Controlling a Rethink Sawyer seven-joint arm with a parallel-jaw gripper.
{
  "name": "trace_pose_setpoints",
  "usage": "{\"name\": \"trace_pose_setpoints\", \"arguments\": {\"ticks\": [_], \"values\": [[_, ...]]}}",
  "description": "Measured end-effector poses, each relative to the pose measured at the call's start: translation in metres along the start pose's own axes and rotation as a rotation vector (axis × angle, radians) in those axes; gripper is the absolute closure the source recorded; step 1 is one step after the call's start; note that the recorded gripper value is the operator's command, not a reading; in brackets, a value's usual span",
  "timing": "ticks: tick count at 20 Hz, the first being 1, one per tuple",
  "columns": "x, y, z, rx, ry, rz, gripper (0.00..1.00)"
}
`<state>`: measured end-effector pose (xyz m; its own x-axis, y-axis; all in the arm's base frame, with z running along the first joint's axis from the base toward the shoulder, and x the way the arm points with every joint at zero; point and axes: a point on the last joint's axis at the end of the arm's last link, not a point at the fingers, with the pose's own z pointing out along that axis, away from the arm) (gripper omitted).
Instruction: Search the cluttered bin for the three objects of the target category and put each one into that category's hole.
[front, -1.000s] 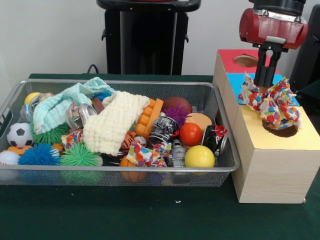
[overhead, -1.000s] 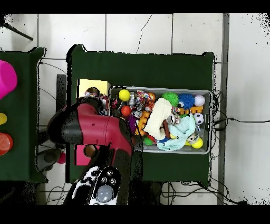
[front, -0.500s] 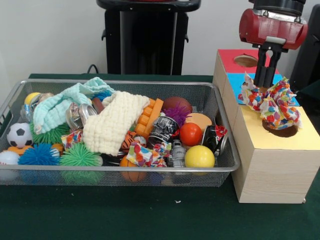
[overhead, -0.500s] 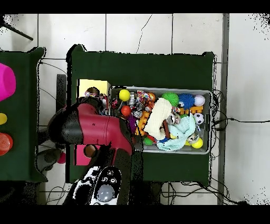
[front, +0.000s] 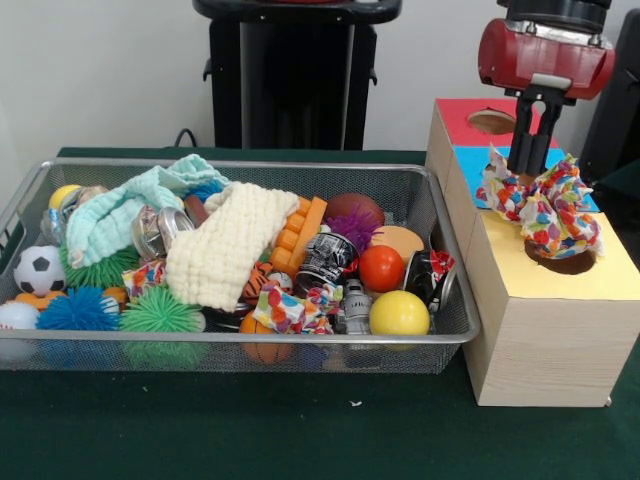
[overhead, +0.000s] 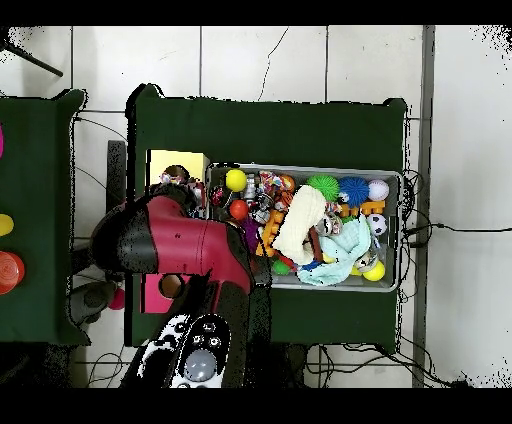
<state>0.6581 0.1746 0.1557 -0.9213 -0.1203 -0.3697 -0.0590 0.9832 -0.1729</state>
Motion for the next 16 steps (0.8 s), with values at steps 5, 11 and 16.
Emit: {"name": "trace_pose_setpoints", "arguments": {"ticks": [5,11,16], "values": [[0.0023,0.0022,0.0008,-0.004,0.005,0.000,1.00],[0.0041,0.0058,0.0018,-0.011,0.009,-0.002,1.00],[0.0053,0.0097,0.0025,-0.018,0.011,-0.003,1.00]]}}
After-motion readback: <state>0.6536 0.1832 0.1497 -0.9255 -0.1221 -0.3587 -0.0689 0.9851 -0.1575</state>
